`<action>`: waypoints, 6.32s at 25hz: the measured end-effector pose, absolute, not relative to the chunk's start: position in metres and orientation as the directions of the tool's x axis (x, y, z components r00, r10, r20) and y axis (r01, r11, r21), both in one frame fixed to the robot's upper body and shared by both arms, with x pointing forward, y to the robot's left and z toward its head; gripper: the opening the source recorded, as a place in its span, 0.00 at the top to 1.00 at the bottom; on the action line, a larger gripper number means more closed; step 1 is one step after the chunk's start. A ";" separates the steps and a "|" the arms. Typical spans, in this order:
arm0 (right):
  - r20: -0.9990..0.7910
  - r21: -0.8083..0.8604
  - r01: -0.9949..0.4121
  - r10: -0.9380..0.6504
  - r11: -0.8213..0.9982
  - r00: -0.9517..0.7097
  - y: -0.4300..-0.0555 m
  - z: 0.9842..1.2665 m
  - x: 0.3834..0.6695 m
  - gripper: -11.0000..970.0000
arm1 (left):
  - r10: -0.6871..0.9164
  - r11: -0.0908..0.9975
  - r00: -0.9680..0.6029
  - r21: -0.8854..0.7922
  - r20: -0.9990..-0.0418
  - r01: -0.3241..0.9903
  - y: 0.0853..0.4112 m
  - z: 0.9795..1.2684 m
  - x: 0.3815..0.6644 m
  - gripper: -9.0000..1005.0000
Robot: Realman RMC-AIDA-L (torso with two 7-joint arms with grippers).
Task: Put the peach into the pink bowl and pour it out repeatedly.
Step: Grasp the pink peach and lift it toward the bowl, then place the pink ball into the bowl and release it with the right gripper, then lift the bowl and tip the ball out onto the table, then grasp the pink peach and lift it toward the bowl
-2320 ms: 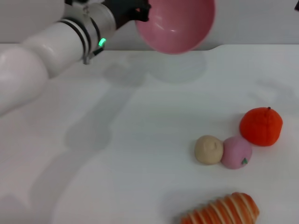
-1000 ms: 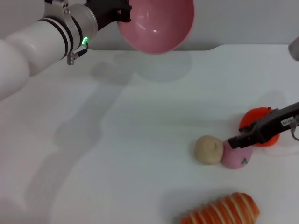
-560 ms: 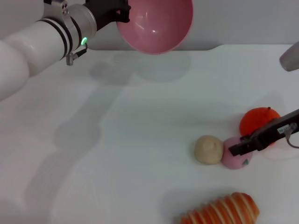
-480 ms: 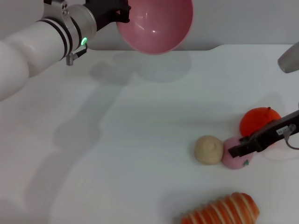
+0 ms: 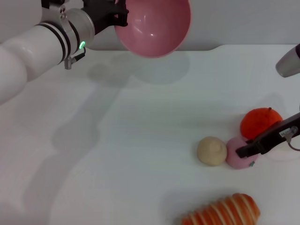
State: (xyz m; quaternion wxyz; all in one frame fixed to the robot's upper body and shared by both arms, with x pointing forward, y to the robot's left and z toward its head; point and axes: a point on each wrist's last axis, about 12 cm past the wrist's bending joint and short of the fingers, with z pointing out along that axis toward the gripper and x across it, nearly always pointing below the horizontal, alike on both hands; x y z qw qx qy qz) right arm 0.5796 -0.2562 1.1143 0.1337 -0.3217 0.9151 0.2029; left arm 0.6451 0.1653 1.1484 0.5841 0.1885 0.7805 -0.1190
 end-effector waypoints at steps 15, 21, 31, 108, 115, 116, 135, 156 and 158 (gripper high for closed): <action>-0.435 0.204 -0.691 -0.568 0.694 -0.699 -0.257 1.150 0.581 0.95 | 0.152 0.903 -0.251 0.031 -0.956 0.429 0.167 1.148 0.645 0.95; -0.539 0.064 -0.722 -0.585 0.689 -0.606 -0.259 1.201 0.576 0.96 | 0.154 0.901 -0.259 0.028 -0.953 0.433 0.167 1.147 0.645 0.95; -0.801 -0.079 -0.776 -0.503 0.626 -0.325 -0.240 1.279 0.571 0.95 | 0.206 0.846 -0.336 -0.006 -0.919 0.534 0.153 1.144 0.638 0.95; -0.925 0.174 -0.556 0.328 0.813 0.190 -0.362 1.166 0.558 0.43 | 0.206 0.843 0.298 0.324 -0.932 0.429 0.118 1.088 0.525 0.95; -0.926 0.174 -0.555 0.327 0.814 0.189 -0.362 1.165 0.557 0.43 | 0.207 0.835 0.301 0.328 -0.931 0.441 0.115 1.089 0.527 0.95; -0.927 0.175 -0.553 0.326 0.814 0.188 -0.363 1.165 0.556 0.43 | 0.208 0.834 0.296 0.327 -0.932 0.444 0.114 1.089 0.527 0.95; -0.989 0.070 -0.872 -0.078 0.485 -0.123 -0.298 1.187 0.542 0.43 | 0.264 0.818 -0.469 -0.062 -0.843 0.572 0.142 1.150 0.648 0.95; -0.657 0.109 -0.945 -0.691 0.308 -0.301 -0.213 1.171 0.566 0.44 | 0.254 0.869 -0.762 -0.205 -0.596 0.450 0.216 1.153 0.643 0.95; -0.648 0.112 -0.944 -0.698 0.311 -0.306 -0.206 1.162 0.570 0.44 | 0.253 0.870 -0.764 -0.206 -0.593 0.448 0.217 1.152 0.643 0.95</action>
